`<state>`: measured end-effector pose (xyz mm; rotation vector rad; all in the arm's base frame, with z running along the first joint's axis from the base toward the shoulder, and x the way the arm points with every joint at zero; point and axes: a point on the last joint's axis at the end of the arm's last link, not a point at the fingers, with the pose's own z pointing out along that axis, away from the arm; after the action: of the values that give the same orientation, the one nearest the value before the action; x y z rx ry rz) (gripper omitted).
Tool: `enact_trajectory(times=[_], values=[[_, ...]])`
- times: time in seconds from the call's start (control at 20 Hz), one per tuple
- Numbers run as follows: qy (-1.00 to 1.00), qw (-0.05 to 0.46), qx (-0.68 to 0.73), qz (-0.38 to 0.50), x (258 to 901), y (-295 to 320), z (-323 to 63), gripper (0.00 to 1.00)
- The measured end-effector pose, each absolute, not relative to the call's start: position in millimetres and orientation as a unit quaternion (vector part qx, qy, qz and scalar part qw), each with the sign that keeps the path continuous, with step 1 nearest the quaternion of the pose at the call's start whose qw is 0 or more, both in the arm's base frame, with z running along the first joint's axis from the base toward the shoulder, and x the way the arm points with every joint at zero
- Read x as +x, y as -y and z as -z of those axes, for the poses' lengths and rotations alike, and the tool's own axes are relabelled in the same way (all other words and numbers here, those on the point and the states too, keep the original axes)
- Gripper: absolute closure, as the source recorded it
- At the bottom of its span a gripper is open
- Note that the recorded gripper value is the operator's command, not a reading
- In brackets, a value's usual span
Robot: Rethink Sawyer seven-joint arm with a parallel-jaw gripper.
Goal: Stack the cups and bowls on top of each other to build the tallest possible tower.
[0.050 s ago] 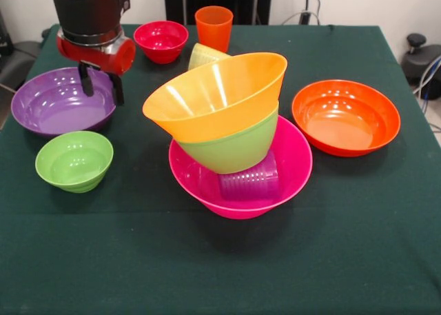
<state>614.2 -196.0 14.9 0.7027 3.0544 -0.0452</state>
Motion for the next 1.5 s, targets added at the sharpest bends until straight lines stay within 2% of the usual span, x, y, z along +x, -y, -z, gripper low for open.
enact_trajectory(times=[0.35,0.65,1.1,1.5], values=[[-0.975,-0.007,0.224,0.005,607.3,188.3,3.4,0.0],[-0.974,-0.005,0.225,0.006,607.8,190.7,1.2,0.0],[-0.968,-0.006,0.251,0.006,594.6,225.0,4.6,0.0],[-0.966,-0.005,0.257,0.002,572.7,239.5,54.5,0.0]])
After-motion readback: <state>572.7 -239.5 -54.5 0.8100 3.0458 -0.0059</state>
